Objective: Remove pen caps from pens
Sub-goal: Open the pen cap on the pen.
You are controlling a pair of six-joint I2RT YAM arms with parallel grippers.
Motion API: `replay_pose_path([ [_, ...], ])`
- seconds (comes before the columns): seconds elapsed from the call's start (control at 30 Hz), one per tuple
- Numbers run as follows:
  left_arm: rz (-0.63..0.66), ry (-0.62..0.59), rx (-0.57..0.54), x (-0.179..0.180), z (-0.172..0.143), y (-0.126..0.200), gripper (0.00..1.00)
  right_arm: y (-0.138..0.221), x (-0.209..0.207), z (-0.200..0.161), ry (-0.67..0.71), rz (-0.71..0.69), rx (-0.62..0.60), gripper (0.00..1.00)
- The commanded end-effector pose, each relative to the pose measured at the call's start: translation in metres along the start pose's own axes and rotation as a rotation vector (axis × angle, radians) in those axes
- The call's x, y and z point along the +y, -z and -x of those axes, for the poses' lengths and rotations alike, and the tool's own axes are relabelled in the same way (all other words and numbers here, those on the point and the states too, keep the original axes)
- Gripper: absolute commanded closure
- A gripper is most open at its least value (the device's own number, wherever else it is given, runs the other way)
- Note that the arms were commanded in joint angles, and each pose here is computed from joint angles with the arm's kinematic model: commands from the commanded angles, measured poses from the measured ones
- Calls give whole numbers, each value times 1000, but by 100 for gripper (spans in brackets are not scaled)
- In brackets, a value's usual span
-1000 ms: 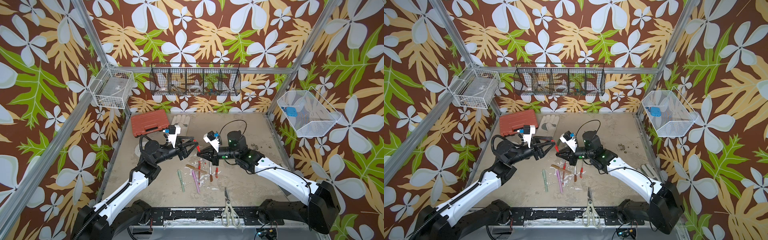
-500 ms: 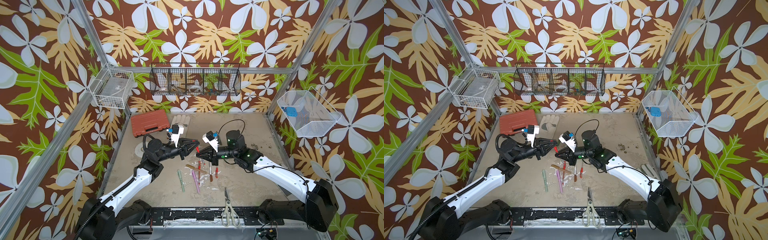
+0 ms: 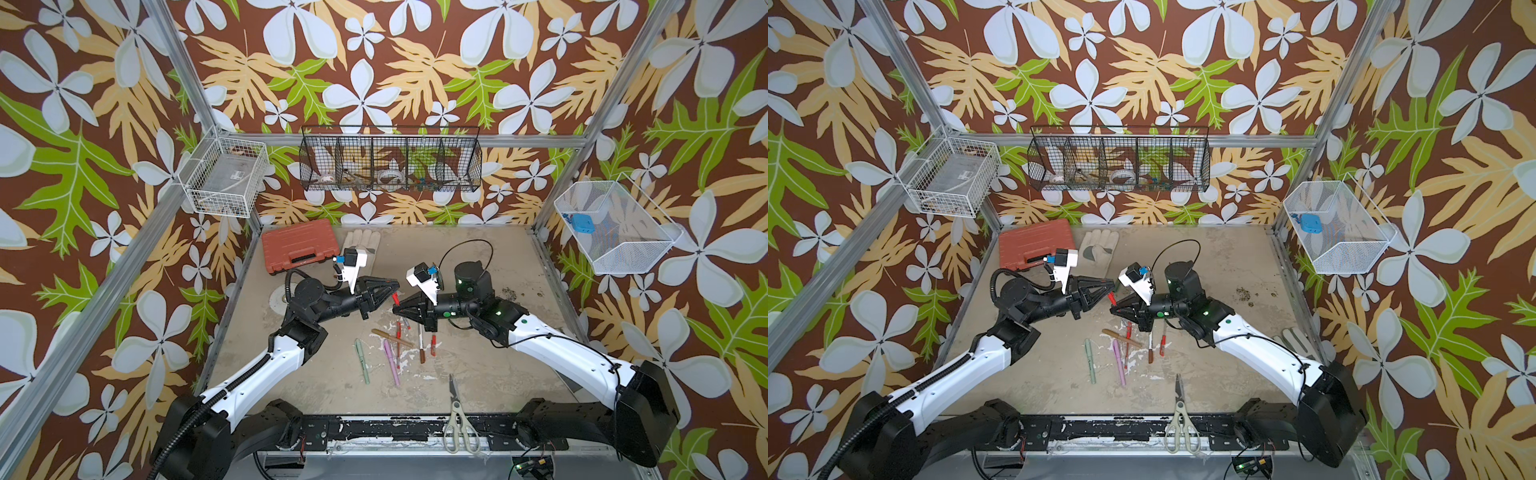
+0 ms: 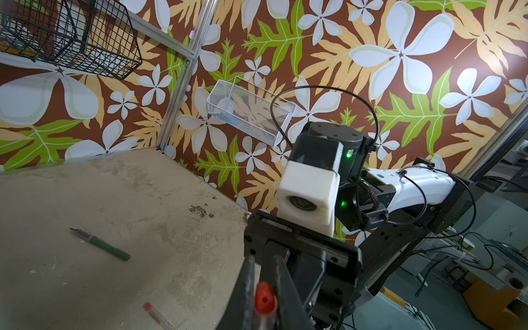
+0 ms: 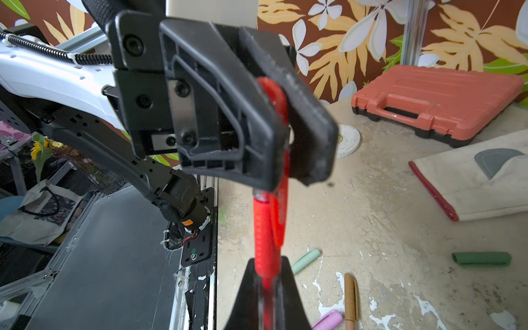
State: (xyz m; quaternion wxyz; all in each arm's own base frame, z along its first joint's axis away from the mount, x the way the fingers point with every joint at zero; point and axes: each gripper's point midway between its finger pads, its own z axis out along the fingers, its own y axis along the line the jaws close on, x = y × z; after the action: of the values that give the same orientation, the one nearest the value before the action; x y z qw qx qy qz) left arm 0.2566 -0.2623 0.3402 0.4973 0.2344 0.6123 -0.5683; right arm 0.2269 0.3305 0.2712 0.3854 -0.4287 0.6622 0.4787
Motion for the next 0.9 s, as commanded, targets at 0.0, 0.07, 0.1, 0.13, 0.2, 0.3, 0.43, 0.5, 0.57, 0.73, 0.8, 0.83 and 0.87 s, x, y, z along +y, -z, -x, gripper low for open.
replay_pose_path([
  [0.0, 59, -19, -95, 1, 33, 0, 100, 1, -6, -9, -11, -38, 14, 100],
  [0.07, 82, -13, -112, 1, 45, -1, 100, 2, -7, -11, -12, -46, 14, 100],
  [0.1, 95, -8, -122, 2, 50, 0, 100, 2, -8, -13, -14, -49, 16, 100],
  [0.13, 103, -10, -133, 3, 55, 0, 100, 2, -10, -15, -20, -55, 20, 100],
  [0.2, 121, -8, -150, 7, 61, 2, 100, 1, -14, -19, -30, -75, 28, 100],
  [0.3, 161, 0, -184, 16, 65, 8, 100, 4, -30, -27, -53, -174, 42, 100],
  [0.43, 197, -9, -232, 21, 73, 13, 100, 5, -49, -46, -83, -313, 80, 100],
  [0.5, 207, -18, -246, 23, 76, 13, 100, 4, -53, -53, -94, -343, 97, 100],
  [0.57, 204, -20, -247, 25, 77, 12, 100, 6, -57, -53, -107, -374, 87, 100],
  [0.73, 323, -30, -232, 49, 68, 17, 100, 34, -92, -42, -156, -580, 48, 100],
  [0.8, 446, -21, -185, 75, 56, 20, 100, 51, -115, -42, -211, -664, 29, 100],
  [0.83, 520, -10, -158, 92, 47, 23, 100, 58, -129, -43, -241, -693, 26, 100],
  [0.87, 570, 1, -134, 105, 38, 25, 100, 63, -141, -46, -267, -718, 33, 100],
])
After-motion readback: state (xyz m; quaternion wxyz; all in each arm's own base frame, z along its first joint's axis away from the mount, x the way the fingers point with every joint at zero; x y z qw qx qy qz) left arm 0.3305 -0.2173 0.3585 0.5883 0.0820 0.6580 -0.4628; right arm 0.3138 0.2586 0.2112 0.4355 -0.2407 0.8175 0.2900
